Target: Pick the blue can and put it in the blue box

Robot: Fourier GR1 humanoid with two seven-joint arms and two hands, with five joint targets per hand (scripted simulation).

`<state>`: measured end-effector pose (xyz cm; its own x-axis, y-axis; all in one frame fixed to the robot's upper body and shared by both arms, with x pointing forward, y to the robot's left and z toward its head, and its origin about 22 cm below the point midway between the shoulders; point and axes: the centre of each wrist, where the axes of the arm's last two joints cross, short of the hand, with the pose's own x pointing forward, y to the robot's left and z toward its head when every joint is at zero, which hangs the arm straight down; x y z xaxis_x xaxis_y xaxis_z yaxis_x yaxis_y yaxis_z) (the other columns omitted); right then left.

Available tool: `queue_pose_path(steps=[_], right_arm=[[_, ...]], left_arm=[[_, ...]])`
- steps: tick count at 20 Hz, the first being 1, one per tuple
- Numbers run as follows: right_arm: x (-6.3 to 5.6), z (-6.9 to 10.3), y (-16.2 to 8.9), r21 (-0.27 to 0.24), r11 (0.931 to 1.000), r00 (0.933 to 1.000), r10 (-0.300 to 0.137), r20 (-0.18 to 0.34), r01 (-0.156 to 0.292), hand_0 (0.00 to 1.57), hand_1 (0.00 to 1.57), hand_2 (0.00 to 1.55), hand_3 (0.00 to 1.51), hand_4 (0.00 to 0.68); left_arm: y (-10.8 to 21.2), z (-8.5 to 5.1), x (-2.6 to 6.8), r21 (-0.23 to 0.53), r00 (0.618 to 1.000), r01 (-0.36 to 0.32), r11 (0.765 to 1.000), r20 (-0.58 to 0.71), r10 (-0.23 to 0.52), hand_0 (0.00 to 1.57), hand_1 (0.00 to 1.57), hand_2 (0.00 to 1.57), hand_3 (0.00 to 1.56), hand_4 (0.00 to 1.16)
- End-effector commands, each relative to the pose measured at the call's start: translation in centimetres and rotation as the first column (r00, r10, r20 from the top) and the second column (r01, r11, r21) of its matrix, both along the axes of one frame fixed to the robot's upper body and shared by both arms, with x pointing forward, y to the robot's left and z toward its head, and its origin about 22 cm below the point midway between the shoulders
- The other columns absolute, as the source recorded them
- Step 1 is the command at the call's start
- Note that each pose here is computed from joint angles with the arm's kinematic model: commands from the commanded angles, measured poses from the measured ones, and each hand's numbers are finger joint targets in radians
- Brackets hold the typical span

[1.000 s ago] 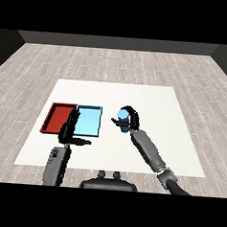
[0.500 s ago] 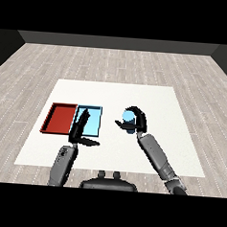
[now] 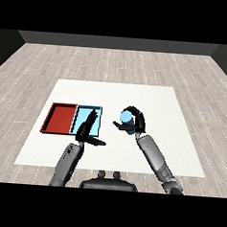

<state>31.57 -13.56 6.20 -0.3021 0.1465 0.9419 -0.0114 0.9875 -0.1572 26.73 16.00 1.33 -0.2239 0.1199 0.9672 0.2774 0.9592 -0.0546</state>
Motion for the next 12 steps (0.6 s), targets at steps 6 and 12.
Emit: queue_pose_path(steps=[6, 12], right_arm=[[-1.3, 1.3, -1.0, -0.018, 0.9993, 0.9994, 0.034, -0.005, -0.034, 1.48, 1.48, 1.47, 1.4, 0.619], [-1.0, 1.8, -1.2, -0.01, 0.9982, 0.9968, 0.059, 0.054, -0.059, 1.49, 1.49, 1.47, 1.4, 0.611]], left_arm=[[-3.6, -1.2, 0.66, 0.021, 0.998, 0.036, 0.999, -0.057, -0.035, 0.0, 0.0, 0.0, 0.0, 0.0], [-5.2, -2.2, 0.7, -0.018, 0.995, 0.03, 0.999, -0.096, -0.032, 0.0, 0.0, 0.0, 0.0, 0.0]])
